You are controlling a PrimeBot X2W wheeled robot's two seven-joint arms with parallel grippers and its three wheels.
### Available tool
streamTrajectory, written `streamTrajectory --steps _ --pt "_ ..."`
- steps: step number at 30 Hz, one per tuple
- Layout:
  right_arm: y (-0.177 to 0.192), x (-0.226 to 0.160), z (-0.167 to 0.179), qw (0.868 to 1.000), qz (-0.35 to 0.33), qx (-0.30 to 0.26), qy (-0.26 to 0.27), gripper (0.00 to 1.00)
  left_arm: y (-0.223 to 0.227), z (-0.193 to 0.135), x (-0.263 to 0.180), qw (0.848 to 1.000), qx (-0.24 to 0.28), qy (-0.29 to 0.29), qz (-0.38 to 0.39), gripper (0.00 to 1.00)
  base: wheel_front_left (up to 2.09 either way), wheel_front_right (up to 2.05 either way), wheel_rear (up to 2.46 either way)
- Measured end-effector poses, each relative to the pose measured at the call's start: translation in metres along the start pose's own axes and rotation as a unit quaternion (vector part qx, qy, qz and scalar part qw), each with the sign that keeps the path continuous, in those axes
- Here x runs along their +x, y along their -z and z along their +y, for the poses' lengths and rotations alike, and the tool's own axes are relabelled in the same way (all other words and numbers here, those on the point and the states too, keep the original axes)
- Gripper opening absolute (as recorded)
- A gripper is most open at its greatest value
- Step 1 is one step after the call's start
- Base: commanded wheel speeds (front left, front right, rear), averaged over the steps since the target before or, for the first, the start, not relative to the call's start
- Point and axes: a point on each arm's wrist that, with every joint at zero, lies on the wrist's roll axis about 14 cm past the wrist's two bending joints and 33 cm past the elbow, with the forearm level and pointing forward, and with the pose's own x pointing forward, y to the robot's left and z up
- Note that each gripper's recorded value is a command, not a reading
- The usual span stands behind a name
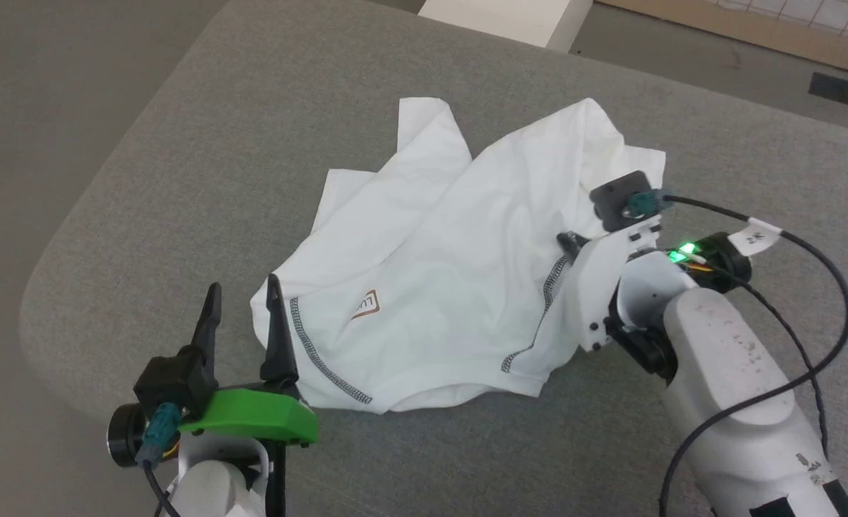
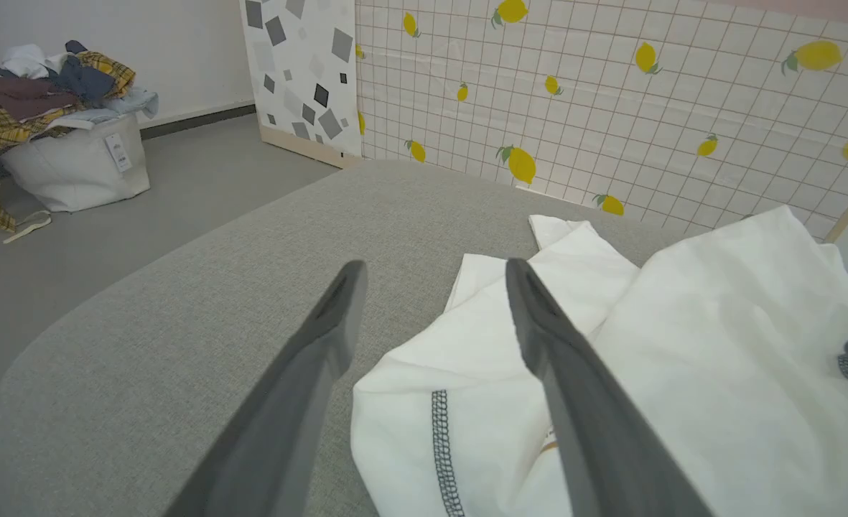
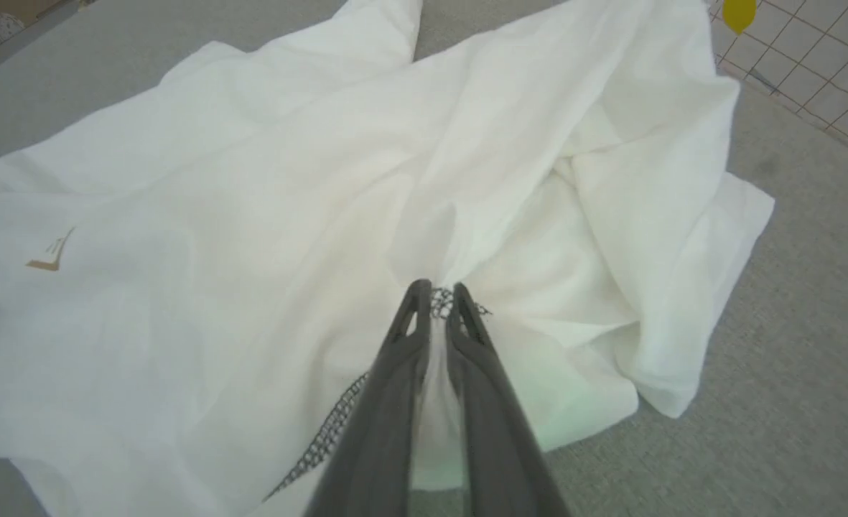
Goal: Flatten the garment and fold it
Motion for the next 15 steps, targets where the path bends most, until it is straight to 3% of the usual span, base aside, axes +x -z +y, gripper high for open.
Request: streamTrajectory --steps 7,12,15 --pt "-0.035 -0.036 -0.039 0.992 -0.106 0.034 0.062 0.0 -0.005 0.005 -0.002 1.0 0.005 -0.002 -0.011 1.0 0.0 0.0 0.0" --pt "-0.044 -0.098 -0.085 0.972 -0.172 0.04 0.154 0.0 -0.005 -0.003 -0.003 1.0 0.005 0.017 -0.015 1.0 0.0 0.0 0.0" --pt "-0.032 -0.142 -0.11 0.959 -0.179 0.044 0.215 0.0 -0.006 -0.014 -0.002 0.999 -0.001 0.038 -0.017 1.0 0.0 0.0 0.0"
